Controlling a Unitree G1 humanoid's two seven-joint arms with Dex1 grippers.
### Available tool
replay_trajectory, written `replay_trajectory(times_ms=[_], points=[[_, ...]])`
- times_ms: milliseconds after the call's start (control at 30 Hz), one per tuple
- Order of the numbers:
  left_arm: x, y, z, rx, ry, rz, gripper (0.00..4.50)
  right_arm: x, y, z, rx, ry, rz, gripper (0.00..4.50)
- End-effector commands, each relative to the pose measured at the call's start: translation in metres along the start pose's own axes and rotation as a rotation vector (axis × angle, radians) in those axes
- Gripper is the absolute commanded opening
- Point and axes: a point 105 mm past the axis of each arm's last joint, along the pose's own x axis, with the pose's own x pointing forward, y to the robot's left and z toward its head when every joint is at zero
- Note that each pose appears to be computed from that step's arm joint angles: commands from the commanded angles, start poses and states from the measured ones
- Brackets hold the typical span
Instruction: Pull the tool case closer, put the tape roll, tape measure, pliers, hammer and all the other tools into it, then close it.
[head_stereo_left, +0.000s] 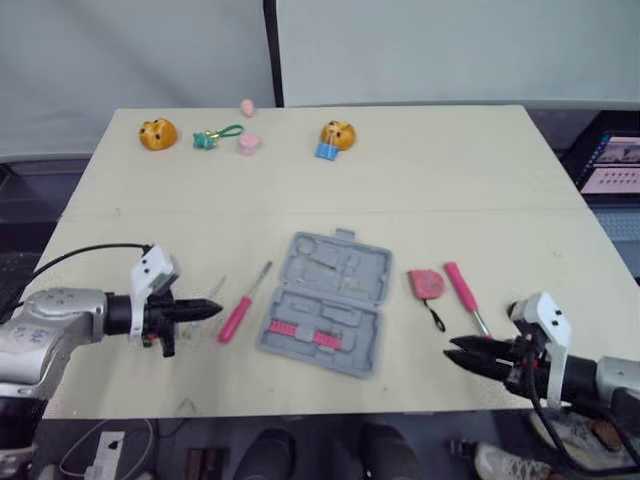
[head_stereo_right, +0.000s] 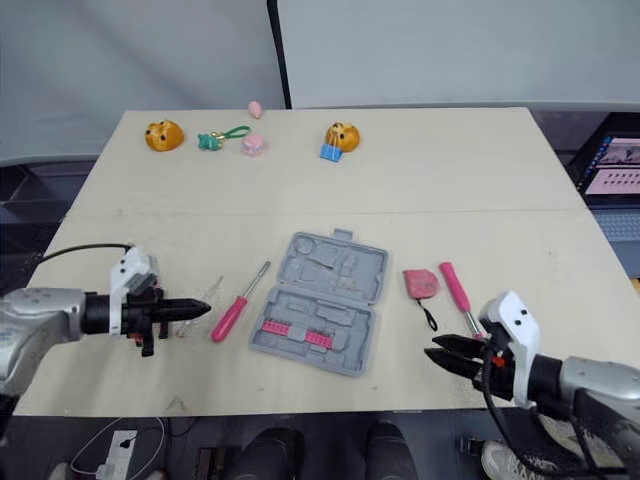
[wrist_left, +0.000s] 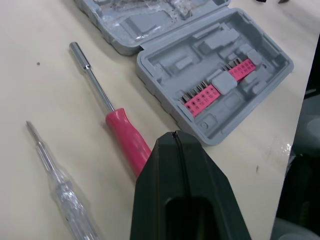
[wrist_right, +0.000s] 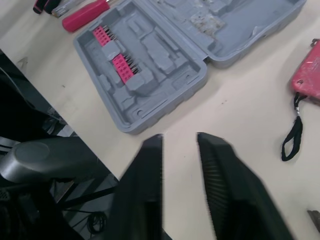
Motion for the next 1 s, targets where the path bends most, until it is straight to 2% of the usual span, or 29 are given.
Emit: replay_trajectory(times_ms=[33,200,433,1000], points=[[0.009,0.009,0.003,0.064,-0.001,-0.013,0.0,0.008,-0.006,-0.001,-0.005,-0.005,-0.048,0.03],[0.033,0.017,0.005,0.144,0.029,-0.054,0.0,0.025,-0.016,-0.004,-0.029,-0.005,-0.115,0.03],[0.057,0.035,0.009,0.275,0.026,0.007,0.0,0.048,-0.024,-0.012,-0.01,0.026,-0.154,0.03],[0.092,0.05,0.011,0.311,0.054,-0.027,0.0,0.096,-0.047,-0.009,0.037,0.059,-0.194,0.03]])
